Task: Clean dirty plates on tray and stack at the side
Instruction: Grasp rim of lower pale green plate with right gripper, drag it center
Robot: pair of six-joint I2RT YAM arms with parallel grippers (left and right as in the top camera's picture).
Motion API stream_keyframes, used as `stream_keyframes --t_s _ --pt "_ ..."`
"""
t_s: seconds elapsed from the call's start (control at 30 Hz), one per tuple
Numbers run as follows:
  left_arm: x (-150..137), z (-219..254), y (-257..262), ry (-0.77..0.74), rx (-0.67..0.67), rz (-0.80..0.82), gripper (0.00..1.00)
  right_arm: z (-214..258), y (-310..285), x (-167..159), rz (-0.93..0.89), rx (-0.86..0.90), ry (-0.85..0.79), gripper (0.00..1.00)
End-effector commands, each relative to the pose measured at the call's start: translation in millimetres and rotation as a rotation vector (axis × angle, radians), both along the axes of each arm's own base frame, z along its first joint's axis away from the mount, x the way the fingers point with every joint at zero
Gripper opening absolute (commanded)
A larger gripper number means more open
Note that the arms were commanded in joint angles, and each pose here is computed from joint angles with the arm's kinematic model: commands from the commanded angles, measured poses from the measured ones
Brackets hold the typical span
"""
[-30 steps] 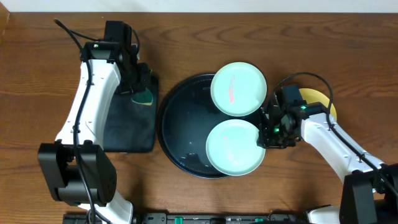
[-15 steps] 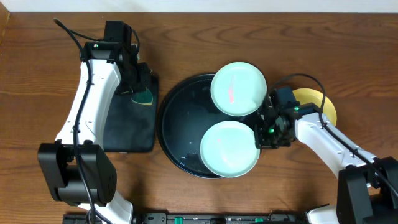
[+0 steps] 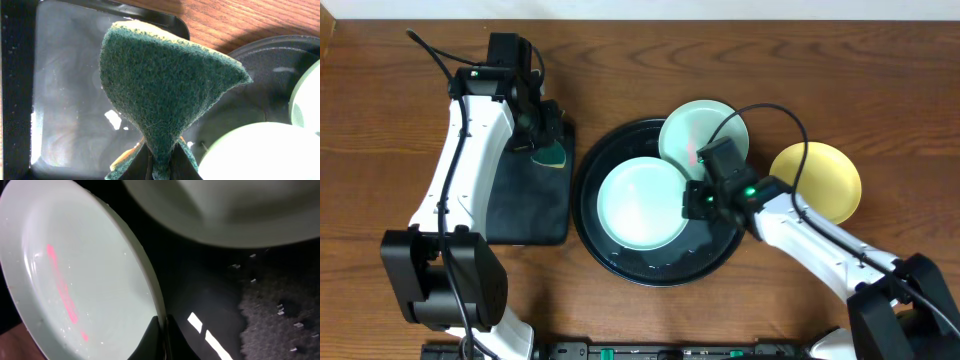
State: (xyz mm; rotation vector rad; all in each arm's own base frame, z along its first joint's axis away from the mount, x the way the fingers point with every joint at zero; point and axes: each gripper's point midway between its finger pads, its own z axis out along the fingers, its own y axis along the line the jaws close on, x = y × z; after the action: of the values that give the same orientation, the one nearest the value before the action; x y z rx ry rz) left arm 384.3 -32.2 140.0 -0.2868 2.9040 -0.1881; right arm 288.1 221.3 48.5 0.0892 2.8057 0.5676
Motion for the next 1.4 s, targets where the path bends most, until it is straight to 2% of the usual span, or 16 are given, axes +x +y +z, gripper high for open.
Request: stream_keyframes --t_s 0.0,0.2,0.27,0.37,0.57,0.7,0.8,1.03,1.17,1.37 --pt "0.9 9.4 1.7 -0.029 0.008 -0.01 0.07 3.5 -1.1 10.3 -0.131 -0.054 -0.05 0.01" --pt "1.8 9.6 1.6 -0.033 0.007 -0.009 0.07 -10.0 10.6 15.9 -0.124 -0.07 -0.078 0.01" --pt "1.8 9.6 1.6 -0.033 0.007 -0.009 0.07 -17.9 17.2 19.1 -0.115 -0.056 -0.067 0.07" --pt "1.8 9.6 1.6 -0.033 0.007 -0.009 0.07 -23.1 29.6 25.0 -0.056 -0.048 -0.048 0.09" --pt "1.5 9.5 1.5 -0.032 0.007 -0.009 0.07 -24.5 38.1 34.8 0.044 -0.127 -0.022 0.24" --pt "-0.3 8.8 0.3 -0.023 0.001 0.0 0.08 -21.7 38.8 37.2 0.069 -0.141 -0.026 0.26" --pt "-2.6 7.5 -3.6 -0.015 0.001 -0.011 0.07 -23.5 35.9 33.6 0.076 -0.155 -0.012 0.25" --pt "-9.5 3.7 -25.3 0.007 -0.003 -0.045 0.08 -29.0 36.1 26.7 0.091 -0.153 0.024 0.08" --pt "-15.9 -2.7 -38.4 0.032 -0.008 -0.047 0.08 -38.4 36.2 26.0 0.088 -0.149 0.048 0.03" --pt "-16.3 -12.2 -46.6 0.054 -0.012 -0.04 0.07 -43.5 34.8 26.6 0.083 -0.111 0.088 0.02"
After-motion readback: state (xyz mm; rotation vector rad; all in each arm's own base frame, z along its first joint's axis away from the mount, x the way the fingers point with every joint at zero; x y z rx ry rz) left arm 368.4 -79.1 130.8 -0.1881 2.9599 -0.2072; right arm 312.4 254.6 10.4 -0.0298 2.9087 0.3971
